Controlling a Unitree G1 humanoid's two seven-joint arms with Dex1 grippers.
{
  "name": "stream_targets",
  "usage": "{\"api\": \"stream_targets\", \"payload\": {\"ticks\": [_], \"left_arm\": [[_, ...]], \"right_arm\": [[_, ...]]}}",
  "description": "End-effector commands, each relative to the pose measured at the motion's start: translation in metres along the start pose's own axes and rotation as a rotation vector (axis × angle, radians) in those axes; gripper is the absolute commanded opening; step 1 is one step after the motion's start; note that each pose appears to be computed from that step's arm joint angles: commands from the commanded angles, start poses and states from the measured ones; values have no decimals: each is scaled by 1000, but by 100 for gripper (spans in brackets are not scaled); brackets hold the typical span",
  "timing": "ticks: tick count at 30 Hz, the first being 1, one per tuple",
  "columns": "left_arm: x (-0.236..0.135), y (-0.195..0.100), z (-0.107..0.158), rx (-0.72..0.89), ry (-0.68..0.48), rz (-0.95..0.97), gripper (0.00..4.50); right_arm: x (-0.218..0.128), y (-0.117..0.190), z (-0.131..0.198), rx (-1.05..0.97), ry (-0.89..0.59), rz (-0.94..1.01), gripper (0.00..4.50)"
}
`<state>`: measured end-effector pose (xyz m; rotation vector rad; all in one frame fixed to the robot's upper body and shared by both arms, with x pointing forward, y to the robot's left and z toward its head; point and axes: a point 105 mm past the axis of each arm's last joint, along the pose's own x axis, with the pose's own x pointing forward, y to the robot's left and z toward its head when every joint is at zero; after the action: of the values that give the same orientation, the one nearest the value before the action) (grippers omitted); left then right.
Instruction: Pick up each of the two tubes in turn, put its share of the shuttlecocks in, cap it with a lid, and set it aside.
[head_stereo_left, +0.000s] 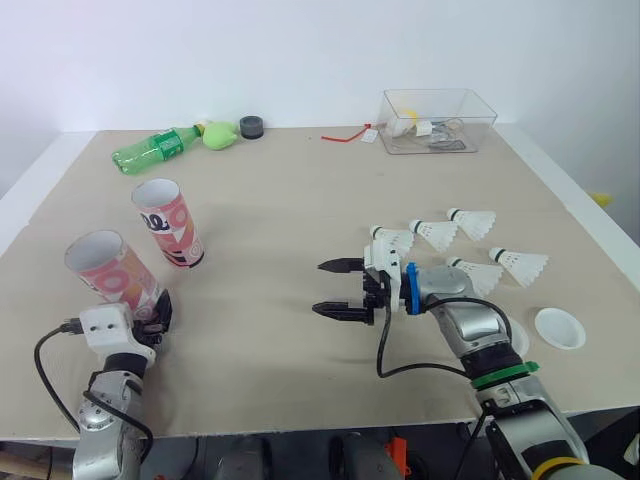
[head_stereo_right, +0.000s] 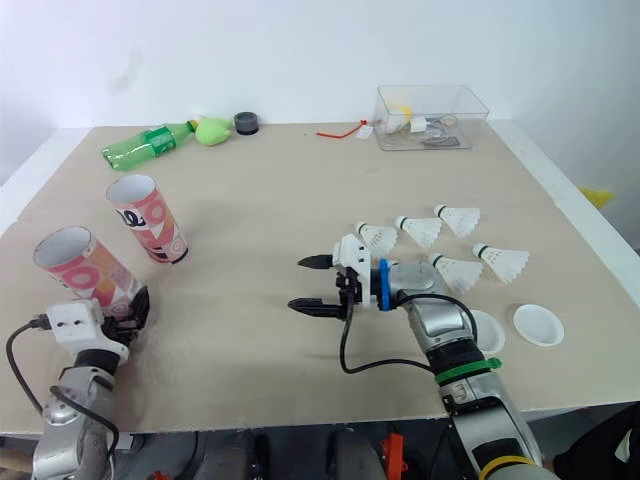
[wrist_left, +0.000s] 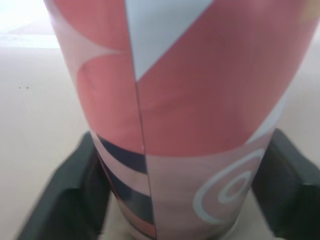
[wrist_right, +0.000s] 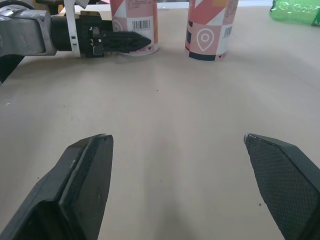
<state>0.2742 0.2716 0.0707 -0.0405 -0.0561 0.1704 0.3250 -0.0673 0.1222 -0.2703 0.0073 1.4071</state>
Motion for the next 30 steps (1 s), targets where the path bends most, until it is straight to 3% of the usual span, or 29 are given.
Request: {"api": "stream_targets", "payload": {"ticks": [1, 6, 17, 21, 30], "left_arm": [[-5, 5, -17, 22, 74, -43, 303], [-11, -13, -18, 124, 90, -214, 303], [-31, -87, -9, 443, 119, -840, 303], [-31, -117, 1, 447, 189, -1126, 303], [-11, -147, 2, 549, 368, -1549, 303]], "right_arm": [[-5, -3, 15, -53, -33, -19, 450], [-6, -3, 16, -51, -38, -25, 450], [-29, -1, 32, -25, -91, -116, 450], [-43, 1, 36, -18, -94, -176, 450], [-66, -4, 43, -45, -89, -274, 450]]}}
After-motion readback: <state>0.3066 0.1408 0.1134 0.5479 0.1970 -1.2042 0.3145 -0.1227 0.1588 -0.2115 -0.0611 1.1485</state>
